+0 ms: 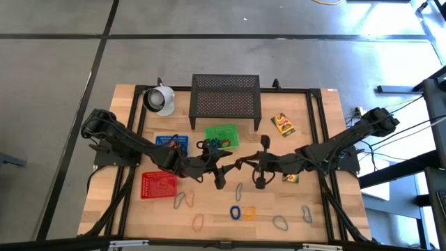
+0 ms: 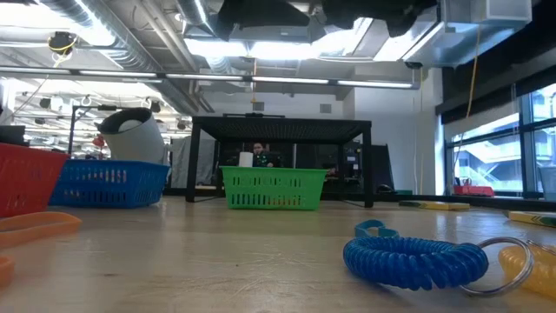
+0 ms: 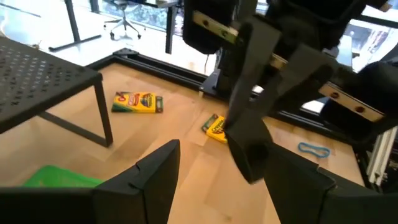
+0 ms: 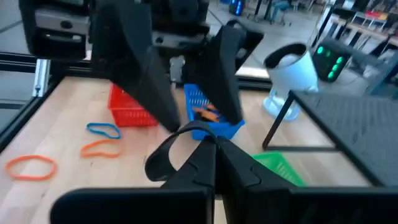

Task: Pick & Place Office Desk Supplies
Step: Put the black rubber band into the blue bin

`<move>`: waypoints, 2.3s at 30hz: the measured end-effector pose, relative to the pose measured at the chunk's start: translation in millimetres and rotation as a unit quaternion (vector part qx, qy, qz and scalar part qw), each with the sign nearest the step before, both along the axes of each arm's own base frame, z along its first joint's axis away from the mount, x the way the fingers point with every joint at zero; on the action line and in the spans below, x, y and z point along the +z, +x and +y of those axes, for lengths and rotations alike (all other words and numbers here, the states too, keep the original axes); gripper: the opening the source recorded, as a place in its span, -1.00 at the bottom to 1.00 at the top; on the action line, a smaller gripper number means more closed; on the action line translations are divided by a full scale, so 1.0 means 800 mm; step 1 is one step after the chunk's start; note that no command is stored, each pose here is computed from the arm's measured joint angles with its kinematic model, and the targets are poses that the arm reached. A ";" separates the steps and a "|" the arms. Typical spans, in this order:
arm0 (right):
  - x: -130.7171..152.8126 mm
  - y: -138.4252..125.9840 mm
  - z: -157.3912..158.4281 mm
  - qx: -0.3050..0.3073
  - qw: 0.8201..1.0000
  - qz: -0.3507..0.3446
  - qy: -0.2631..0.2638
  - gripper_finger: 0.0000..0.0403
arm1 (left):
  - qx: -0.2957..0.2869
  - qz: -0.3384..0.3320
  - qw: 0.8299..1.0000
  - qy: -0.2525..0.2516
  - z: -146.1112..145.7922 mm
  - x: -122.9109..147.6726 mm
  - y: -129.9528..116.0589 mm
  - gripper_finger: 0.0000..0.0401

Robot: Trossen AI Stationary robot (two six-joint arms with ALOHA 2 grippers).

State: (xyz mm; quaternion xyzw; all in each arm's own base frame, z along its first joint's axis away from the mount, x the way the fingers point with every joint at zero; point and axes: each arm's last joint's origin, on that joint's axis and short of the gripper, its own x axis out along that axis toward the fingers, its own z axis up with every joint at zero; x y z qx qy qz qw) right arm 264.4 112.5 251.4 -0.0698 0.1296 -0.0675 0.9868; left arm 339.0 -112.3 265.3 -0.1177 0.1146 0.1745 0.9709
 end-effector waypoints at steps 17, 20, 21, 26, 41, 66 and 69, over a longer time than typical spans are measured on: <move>0.007 0.011 -0.022 -0.019 0.999 -0.021 -0.030 -0.97 | -0.050 0.003 0.997 -0.056 0.035 -0.001 0.014 -0.11; 0.007 0.011 -0.022 -0.019 0.999 -0.021 -0.032 -0.97 | -0.044 0.003 0.997 -0.057 0.039 -0.001 0.015 -0.28; 0.007 0.011 -0.022 -0.019 0.999 -0.021 -0.032 -0.97 | -0.042 0.002 0.997 -0.058 0.040 -0.001 0.015 -0.34; 0.007 0.011 -0.022 -0.018 0.999 -0.021 -0.032 -0.97 | -0.039 0.000 0.997 -0.063 0.041 0.000 0.015 -0.79; 0.014 -0.001 -0.034 0.024 0.984 0.006 0.178 -0.30 | -0.026 -0.006 0.993 -0.117 0.041 -0.002 0.015 -0.97; 0.042 -0.072 -0.009 0.148 0.931 0.106 0.317 -0.04 | 0.212 0.351 0.884 -0.224 0.028 -0.061 -0.094 -0.96; 0.042 -0.073 -0.008 0.142 0.925 0.108 0.334 -0.05 | 0.279 0.389 0.849 -0.221 0.035 -0.062 -0.114 -0.96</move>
